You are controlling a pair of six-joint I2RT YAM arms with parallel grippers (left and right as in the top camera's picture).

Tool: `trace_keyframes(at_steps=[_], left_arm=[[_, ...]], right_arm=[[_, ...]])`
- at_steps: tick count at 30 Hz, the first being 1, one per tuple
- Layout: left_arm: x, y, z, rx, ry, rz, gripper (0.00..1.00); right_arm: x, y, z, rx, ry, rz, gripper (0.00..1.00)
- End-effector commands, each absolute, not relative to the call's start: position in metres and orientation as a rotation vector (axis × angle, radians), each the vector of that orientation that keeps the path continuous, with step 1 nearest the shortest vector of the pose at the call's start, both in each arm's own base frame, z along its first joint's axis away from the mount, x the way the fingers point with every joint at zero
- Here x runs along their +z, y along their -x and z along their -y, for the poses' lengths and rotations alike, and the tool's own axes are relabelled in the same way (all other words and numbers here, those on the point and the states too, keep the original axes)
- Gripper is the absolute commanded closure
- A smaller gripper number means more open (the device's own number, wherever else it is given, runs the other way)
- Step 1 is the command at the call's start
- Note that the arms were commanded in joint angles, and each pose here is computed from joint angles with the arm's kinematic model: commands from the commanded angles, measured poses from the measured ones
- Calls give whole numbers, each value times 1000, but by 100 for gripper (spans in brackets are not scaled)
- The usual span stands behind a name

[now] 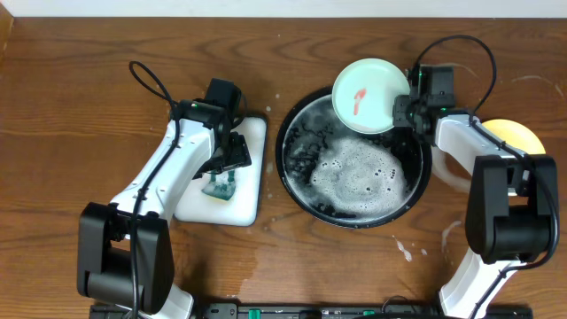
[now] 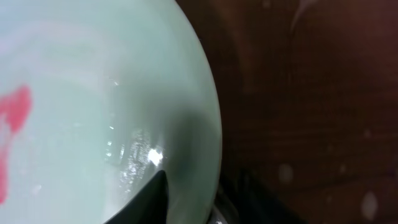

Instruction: Clean dirty plates on tray and stack at the side

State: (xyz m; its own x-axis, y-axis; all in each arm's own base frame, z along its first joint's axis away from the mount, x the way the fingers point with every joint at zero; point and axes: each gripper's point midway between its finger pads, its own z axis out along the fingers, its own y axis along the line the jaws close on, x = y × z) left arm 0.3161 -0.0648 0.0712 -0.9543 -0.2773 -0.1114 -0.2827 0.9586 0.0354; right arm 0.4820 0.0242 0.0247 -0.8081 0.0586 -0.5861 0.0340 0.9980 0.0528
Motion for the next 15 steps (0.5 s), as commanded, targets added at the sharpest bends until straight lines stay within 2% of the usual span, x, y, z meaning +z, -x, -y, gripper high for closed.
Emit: trace_keyframes(at_steps=[1,2,4,9,15], left_arm=[[70,-316,62,93,421,-3007,18],[70,-316,62,93,421,-3007,18],[70,-316,62,93,421,-3007,18],[70,-316,62,93,421,-3007,18],[70,-316,62,93,421,-3007,18]], right_arm=[[17,-480,-15,55,-184,-2530,74],[14,-478,-15,56,-195,-2542,80],[10,-473,-15,53,-199,-2564,99],[11,-455,-16,96,-368,-2621,99],[45,-419,-31,148,-414,-2697,99]])
